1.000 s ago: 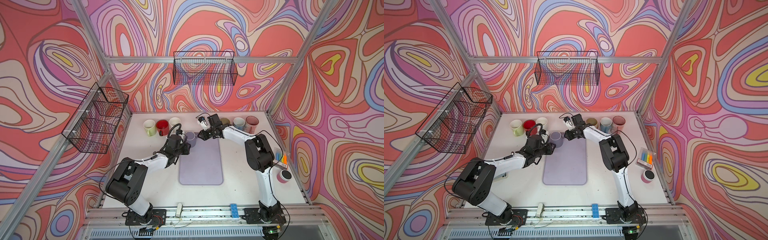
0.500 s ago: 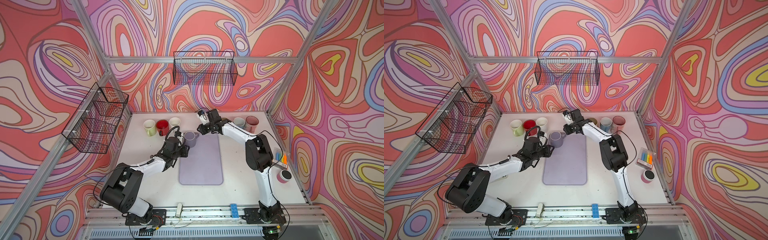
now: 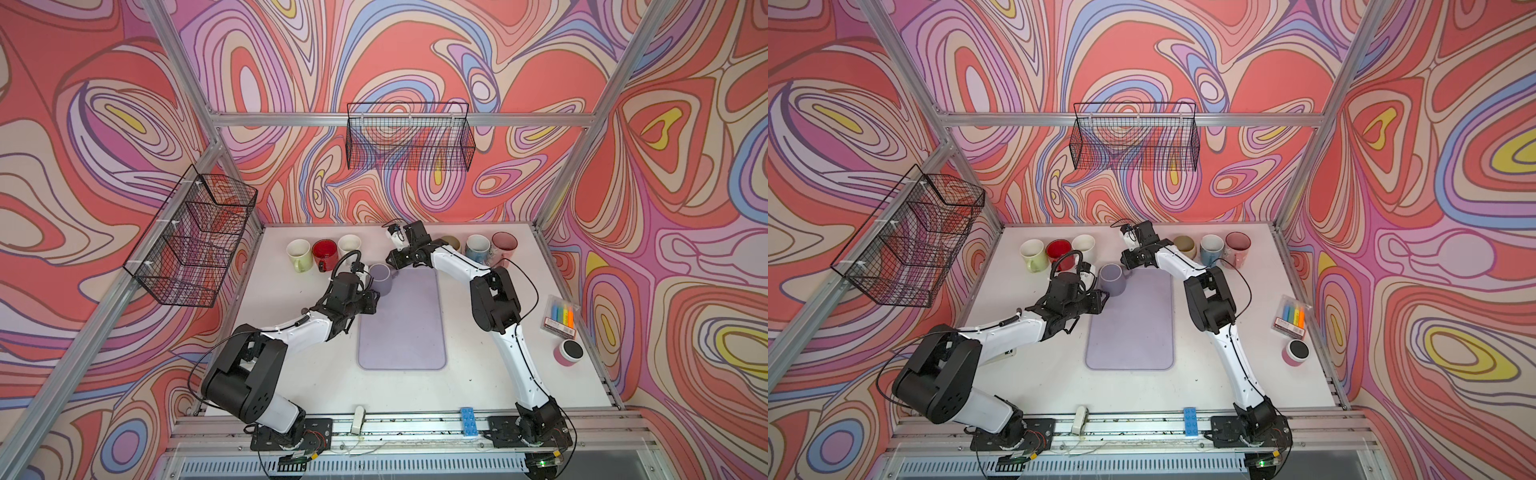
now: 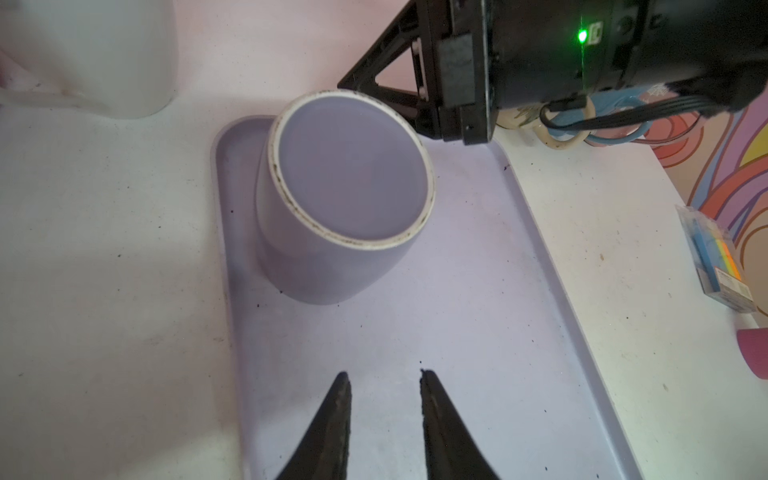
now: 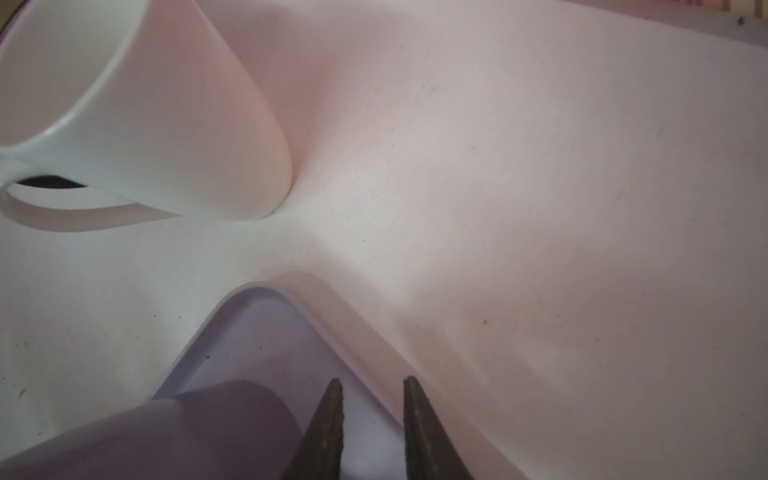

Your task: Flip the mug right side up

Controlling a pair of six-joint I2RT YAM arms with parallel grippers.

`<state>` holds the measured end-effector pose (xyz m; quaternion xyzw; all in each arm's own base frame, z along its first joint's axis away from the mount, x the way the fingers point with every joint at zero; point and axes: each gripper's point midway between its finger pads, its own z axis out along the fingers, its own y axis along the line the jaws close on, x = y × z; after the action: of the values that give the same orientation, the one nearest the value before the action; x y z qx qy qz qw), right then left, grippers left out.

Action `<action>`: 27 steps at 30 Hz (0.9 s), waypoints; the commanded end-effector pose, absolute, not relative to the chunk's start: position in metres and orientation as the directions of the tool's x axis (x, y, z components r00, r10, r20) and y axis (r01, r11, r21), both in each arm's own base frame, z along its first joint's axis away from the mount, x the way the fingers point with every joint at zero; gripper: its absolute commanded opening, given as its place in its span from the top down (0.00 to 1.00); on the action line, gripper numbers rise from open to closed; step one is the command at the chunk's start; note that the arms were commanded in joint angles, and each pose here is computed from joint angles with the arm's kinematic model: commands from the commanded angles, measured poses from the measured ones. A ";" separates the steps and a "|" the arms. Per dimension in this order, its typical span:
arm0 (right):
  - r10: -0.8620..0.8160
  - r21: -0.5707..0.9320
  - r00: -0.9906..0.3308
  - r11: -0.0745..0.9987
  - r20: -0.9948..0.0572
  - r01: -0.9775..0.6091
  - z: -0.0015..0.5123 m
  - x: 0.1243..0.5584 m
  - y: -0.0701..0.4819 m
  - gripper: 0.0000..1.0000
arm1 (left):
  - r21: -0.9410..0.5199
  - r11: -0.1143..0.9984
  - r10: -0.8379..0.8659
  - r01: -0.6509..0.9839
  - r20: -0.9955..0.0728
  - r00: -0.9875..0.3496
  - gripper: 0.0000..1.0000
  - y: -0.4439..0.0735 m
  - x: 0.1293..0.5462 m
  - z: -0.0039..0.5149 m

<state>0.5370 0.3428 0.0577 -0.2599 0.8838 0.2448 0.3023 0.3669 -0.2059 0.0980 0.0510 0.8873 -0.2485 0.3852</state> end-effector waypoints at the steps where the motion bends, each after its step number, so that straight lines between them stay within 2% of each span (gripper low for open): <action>1: -0.329 0.284 -0.651 0.702 -0.684 -0.653 0.081 0.521 0.346 0.74 | -0.394 0.873 -0.092 0.289 -0.713 -0.695 0.68 -0.210 0.373 0.096; 6: -0.361 0.298 -0.655 0.676 -0.663 -0.674 0.079 0.498 0.341 0.75 | -0.397 0.871 -0.100 0.288 -0.718 -0.689 0.68 -0.212 0.378 0.096; 20: -0.363 0.269 -0.675 0.718 -0.642 -0.642 0.102 0.433 0.327 0.76 | -0.415 0.860 -0.108 0.298 -0.717 -0.688 0.68 -0.218 0.382 0.090; 27: -0.373 0.287 -0.702 0.721 -0.607 -0.631 0.093 0.399 0.334 0.77 | -0.434 0.846 -0.116 0.309 -0.716 -0.689 0.68 -0.223 0.385 0.088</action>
<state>0.4073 0.3328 0.0946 -0.2924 0.8842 0.2500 0.2650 0.3780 -0.2141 0.0789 0.0506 0.8884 -0.2548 0.3785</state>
